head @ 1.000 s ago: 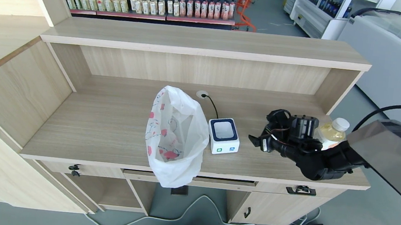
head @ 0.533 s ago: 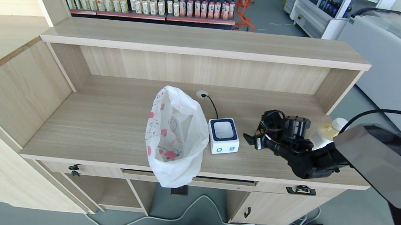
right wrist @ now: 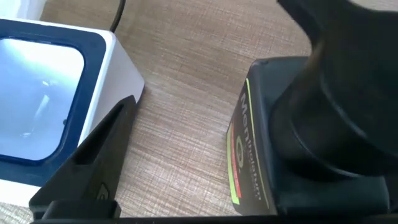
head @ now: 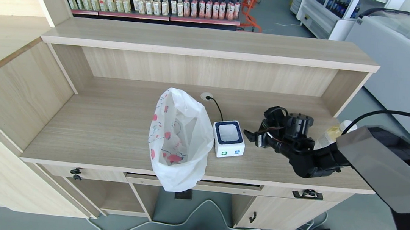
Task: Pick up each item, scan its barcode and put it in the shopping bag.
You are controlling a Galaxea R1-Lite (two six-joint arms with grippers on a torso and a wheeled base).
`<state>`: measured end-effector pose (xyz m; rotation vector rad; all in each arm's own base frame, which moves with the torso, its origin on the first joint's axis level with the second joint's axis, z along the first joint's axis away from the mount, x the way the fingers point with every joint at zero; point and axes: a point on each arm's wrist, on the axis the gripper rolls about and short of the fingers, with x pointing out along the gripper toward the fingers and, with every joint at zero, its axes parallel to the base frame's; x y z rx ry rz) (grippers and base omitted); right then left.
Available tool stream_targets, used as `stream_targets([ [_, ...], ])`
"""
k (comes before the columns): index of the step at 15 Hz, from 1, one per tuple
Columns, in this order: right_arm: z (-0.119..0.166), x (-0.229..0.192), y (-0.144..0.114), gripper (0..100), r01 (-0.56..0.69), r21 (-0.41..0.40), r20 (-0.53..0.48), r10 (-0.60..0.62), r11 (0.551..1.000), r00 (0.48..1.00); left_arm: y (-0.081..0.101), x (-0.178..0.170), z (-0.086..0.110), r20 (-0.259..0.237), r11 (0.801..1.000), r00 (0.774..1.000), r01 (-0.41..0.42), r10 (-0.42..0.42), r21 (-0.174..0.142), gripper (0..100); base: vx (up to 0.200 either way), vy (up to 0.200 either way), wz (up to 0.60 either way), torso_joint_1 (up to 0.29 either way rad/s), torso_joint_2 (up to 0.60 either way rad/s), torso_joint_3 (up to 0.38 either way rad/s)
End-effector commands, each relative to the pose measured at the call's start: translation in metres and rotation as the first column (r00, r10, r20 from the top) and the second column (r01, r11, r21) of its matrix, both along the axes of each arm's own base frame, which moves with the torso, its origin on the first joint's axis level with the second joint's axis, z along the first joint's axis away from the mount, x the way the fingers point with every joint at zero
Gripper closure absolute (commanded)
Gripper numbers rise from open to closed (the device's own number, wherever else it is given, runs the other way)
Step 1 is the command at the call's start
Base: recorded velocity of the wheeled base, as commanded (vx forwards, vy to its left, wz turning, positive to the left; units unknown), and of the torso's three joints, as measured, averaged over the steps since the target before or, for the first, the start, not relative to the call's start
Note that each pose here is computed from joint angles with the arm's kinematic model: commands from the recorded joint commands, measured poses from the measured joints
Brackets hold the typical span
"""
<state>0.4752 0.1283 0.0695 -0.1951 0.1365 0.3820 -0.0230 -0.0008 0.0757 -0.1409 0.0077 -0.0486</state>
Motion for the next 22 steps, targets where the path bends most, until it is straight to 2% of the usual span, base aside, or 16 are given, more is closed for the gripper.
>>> stream_targets([
  [1,0.005,0.002,0.001,0,-0.002,0.004,0.018,0.002,1.000,1.000,0.000,0.000,0.000,0.001,1.000,1.000,0.000,0.000,0.000,0,0.000,0.000,0.00,0.000,0.00,0.000],
  [3,0.003,0.002,0.001,0,-0.014,0.006,0.016,0.014,1.000,1.000,0.000,0.000,0.000,0.001,1.000,1.000,0.000,0.000,0.001,0,0.000,0.000,0.00,0.000,0.00,0.000],
  [4,0.003,0.003,0.001,100,-0.023,0.007,0.014,0.023,1.000,1.000,0.000,0.000,0.000,0.000,1.000,1.000,0.000,0.000,0.000,0,0.000,0.000,0.00,0.000,0.00,0.000],
  [12,0.017,0.004,-0.002,100,-0.018,0.007,0.055,0.018,1.000,0.998,0.000,0.000,0.000,0.000,1.000,1.000,0.000,0.000,0.000,0,0.000,0.000,0.00,0.000,0.00,0.000],
  [13,0.029,-0.001,-0.003,100,-0.017,0.008,0.071,0.017,1.000,0.997,0.000,0.000,0.000,0.000,1.000,1.000,0.000,0.000,0.000,0,0.000,0.000,0.00,0.000,0.00,0.000],
  [15,0.071,-0.028,-0.015,100,-0.008,-0.001,0.118,0.008,1.000,0.993,0.000,0.000,0.000,0.001,1.000,1.000,0.000,0.000,0.000,0,0.000,0.000,0.00,0.000,0.00,0.000],
  [17,0.127,-0.081,-0.035,100,0.004,0.007,0.197,-0.005,1.000,0.980,0.000,0.000,0.000,0.001,1.000,1.000,0.000,0.000,0.000,0,0.000,0.000,0.00,0.000,0.00,0.000],
  [19,0.163,-0.144,-0.065,100,0.056,-0.086,0.284,-0.030,0.995,0.958,0.000,0.000,0.000,0.000,1.000,1.000,0.000,0.000,0.000,0,0.000,0.000,0.00,0.000,0.00,0.000],
  [20,0.167,-0.176,-0.077,100,0.090,-0.166,0.318,-0.033,0.982,0.947,0.000,0.000,0.000,0.000,1.000,1.000,0.000,0.000,0.000,0,0.000,0.000,0.00,0.000,0.00,0.000],
  [21,0.166,-0.203,-0.088,100,0.134,-0.279,0.380,-0.019,0.951,0.925,0.000,0.000,0.000,0.001,1.000,1.000,0.000,0.000,0.000,0,0.000,0.000,0.00,0.000,0.00,0.000],
  [22,0.162,-0.225,-0.097,100,0.193,-0.399,0.462,0.015,0.897,0.887,0.000,0.000,0.000,0.000,1.000,1.000,0.000,0.000,0.001,0,0.000,0.000,0.00,0.000,0.00,0.000],
])
